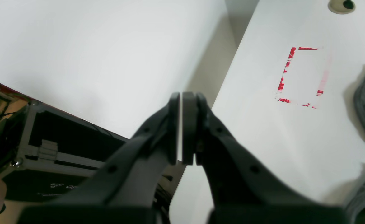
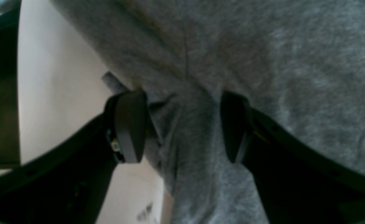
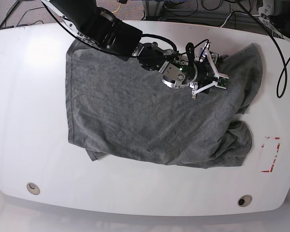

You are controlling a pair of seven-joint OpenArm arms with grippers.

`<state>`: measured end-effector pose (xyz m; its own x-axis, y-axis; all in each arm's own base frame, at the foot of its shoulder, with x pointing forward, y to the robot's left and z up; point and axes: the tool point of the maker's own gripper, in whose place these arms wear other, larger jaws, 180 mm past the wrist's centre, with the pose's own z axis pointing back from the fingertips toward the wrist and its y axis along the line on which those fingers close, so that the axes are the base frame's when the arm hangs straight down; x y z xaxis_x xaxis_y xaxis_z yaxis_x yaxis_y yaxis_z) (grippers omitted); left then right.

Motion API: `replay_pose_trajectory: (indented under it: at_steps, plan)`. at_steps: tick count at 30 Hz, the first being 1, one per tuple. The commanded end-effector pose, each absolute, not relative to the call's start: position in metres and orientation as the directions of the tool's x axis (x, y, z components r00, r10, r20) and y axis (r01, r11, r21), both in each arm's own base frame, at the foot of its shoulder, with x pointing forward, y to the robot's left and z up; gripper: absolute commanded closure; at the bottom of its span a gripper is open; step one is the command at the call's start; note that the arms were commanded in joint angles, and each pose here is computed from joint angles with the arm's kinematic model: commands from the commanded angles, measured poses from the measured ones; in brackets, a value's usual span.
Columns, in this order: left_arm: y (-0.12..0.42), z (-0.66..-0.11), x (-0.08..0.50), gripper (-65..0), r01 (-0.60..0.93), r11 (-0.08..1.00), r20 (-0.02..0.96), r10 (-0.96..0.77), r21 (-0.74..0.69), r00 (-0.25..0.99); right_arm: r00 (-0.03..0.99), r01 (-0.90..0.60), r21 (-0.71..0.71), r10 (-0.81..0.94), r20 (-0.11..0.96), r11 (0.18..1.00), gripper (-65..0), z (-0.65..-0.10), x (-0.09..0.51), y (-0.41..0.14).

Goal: Layout the t-shirt on the table in an organized manner, then fold the t-shirt properly
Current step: 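Grasp the shirt's sleeve corner with the right gripper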

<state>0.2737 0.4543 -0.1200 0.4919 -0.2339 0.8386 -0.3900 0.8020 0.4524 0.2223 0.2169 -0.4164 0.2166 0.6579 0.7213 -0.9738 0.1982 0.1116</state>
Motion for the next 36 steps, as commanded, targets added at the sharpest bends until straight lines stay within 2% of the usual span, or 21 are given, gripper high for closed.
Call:
replay_pose_trajectory:
  at_steps: [1,16,26,36]
  plan:
    - [0.456,-0.102,0.275,0.0,-0.402,0.786,0.847,-0.272,0.469,0.457,0.199,-0.977,0.099,0.640,0.743,0.189,-35.5,-0.403,0.227,0.227]
    - [0.455,-0.102,0.275,0.0,-0.400,0.787,0.846,-0.273,0.470,0.457,0.135,-0.990,0.090,0.551,0.823,0.109,-35.5,-0.352,0.200,0.258]
    - [0.455,-0.102,0.275,0.0,-0.401,0.787,0.847,-0.272,0.470,0.457,0.143,-0.989,0.103,0.568,0.811,0.103,-35.5,-0.369,0.196,0.258]
    - [0.456,-0.102,0.275,0.0,-0.401,0.786,0.846,-0.274,0.471,0.457,0.183,-0.983,0.129,0.585,0.790,0.133,-35.5,-0.391,0.200,0.251]
